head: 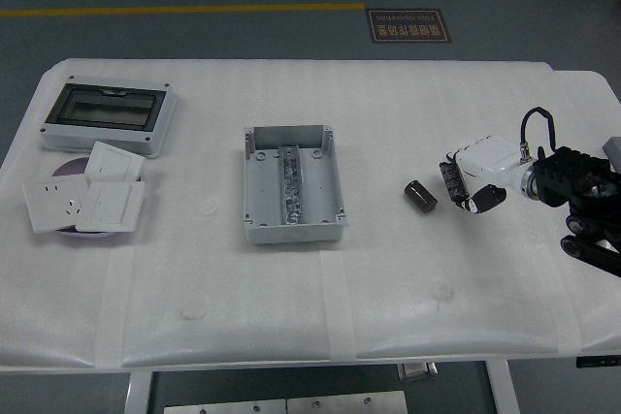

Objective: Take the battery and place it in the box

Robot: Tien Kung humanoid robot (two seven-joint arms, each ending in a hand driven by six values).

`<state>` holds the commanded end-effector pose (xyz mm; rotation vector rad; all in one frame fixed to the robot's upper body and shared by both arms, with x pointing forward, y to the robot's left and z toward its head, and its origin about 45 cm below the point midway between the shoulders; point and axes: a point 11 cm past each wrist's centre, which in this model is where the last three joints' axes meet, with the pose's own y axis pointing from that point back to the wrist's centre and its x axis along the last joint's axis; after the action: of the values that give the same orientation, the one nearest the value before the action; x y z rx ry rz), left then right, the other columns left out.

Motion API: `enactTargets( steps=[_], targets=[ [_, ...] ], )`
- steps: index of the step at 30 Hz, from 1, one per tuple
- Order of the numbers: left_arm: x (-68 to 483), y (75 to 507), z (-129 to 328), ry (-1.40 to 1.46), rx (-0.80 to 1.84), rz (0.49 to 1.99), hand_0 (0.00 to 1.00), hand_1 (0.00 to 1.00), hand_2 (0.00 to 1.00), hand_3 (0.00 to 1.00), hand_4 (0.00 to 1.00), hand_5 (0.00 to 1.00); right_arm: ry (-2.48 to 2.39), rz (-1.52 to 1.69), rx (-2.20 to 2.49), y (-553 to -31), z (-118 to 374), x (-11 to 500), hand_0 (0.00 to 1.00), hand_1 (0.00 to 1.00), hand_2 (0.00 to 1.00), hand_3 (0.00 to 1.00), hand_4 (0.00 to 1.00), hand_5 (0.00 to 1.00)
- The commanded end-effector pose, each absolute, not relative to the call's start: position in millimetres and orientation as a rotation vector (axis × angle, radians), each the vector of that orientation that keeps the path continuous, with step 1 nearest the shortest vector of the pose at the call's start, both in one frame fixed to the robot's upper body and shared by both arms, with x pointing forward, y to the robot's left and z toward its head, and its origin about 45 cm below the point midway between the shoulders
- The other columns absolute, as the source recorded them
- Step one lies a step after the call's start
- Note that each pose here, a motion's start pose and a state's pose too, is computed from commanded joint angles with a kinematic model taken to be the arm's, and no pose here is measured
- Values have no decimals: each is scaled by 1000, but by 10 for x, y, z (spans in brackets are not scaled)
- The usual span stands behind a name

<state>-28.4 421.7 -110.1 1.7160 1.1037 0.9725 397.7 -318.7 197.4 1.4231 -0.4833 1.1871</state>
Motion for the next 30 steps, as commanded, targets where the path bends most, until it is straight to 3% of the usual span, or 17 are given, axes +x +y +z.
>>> enactTargets(
  steps=[5, 6, 12, 17, 19, 23, 24, 29, 30],
  targets=[
    [-288, 4205, -1104, 1101, 1719, 964, 703, 695, 612, 652, 675, 343, -593, 1250, 1465, -2998, 2327, 4053, 730, 599, 597, 647, 137, 33],
    [-289, 4205, -1104, 1101, 1720, 963, 702, 695, 610, 651, 676, 345, -615, 1257, 1480, -2951, 2386, 4058, 719, 598, 600, 649, 196, 53],
    [-320, 4174, -1111, 1108, 1725, 947, 701, 693, 608, 652, 678, 353, -796, 1225, 1732, -2460, 2688, 3996, 721, 599, 603, 658, 230, 66],
    [-345, 4155, -1115, 1114, 1730, 932, 701, 693, 608, 652, 678, 353, -934, 1180, 2035, -1915, 2975, 3865, 721, 599, 603, 658, 230, 66],
    [-354, 4151, -1115, 1118, 1732, 928, 700, 692, 609, 651, 686, 368, -980, 1152, 2133, -1764, 3061, 3825, 715, 601, 615, 669, 208, 22],
    [-370, 4132, -1120, 1121, 1730, 922, 700, 692, 609, 651, 686, 368, -1041, 1054, 2268, -1551, 3013, 3795, 715, 601, 615, 669, 208, 22],
    [-371, 4128, -1122, 1119, 1729, 922, 700, 692, 608, 648, 691, 374, -1040, 1036, 2285, -1509, 2965, 3785, 716, 607, 637, 675, 298, 57],
    [-365, 4124, -1126, 1114, 1725, 928, 700, 692, 608, 648, 691, 374, -1004, 1030, 2278, -1390, 2724, 3745, 716, 607, 637, 675, 298, 57],
    [-366, 4123, -1126, 1115, 1725, 927, 699, 691, 607, 646, 691, 374, -992, 1040, 2267, -1376, 2685, 3741, 758, 660, 692, 725, 580, 192]
  ],
)
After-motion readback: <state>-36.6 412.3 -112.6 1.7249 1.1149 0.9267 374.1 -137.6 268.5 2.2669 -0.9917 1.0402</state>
